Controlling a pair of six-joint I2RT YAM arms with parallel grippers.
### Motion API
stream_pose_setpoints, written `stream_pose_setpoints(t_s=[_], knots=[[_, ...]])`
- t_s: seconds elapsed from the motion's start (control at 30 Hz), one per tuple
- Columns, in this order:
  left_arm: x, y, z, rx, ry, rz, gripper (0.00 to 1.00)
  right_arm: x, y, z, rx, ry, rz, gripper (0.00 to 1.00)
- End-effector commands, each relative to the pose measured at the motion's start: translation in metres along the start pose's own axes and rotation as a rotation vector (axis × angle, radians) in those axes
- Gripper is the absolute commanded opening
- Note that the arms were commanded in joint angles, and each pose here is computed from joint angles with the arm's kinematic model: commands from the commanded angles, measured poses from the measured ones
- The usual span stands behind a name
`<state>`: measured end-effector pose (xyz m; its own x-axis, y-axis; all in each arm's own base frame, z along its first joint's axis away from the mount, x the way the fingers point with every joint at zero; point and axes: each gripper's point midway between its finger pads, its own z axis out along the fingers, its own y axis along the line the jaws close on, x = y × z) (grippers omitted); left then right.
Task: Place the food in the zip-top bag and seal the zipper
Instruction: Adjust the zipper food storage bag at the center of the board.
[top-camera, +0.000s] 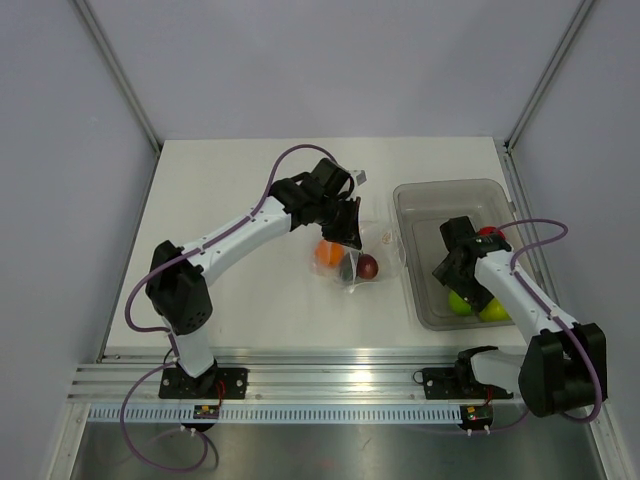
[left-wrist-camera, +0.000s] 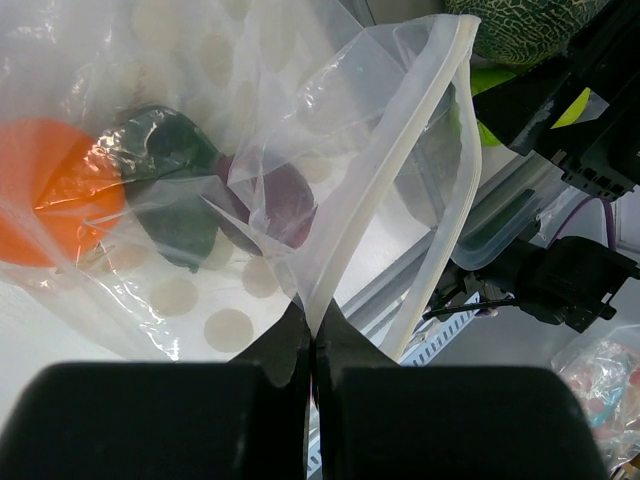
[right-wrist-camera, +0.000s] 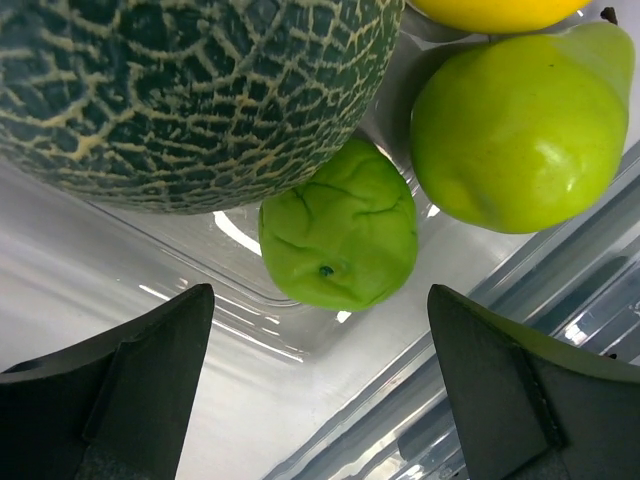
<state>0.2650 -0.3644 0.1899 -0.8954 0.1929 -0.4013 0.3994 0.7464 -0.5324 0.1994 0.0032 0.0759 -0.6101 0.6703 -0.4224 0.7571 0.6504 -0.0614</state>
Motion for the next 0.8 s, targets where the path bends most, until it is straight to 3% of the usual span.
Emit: stream_pose_setpoints(t_s=[0.0,0.3,0.47,0.67,0.77], knots=[[-0.015,-0.016,-0.009,0.053,-0.043,0.038,0.0,-0.008,-0.001,0.006,0.033,-0.04,0.043,0.95],[-0.013,-0.014,-0.012,0.049,-0.049,0.031,0.0,-0.003,-0.001,0.02,0.066,-0.035,0.049,0.88],[-0.013,-0.017,-0.013,0.06,-0.049,0.028,0.0,-0.016,-0.003,0.018,0.097,-0.089,0.067,0.79],[-0.012,-0.017,-0.013,0.06,-0.049,0.025,0.0,-0.019,-0.004,0.021,0.119,-0.104,0.075,0.86],[-0.011,-0.017,-0.012,0.062,-0.046,0.023,0.0,-0.022,-0.005,0.02,0.13,-0.116,0.078,0.85]])
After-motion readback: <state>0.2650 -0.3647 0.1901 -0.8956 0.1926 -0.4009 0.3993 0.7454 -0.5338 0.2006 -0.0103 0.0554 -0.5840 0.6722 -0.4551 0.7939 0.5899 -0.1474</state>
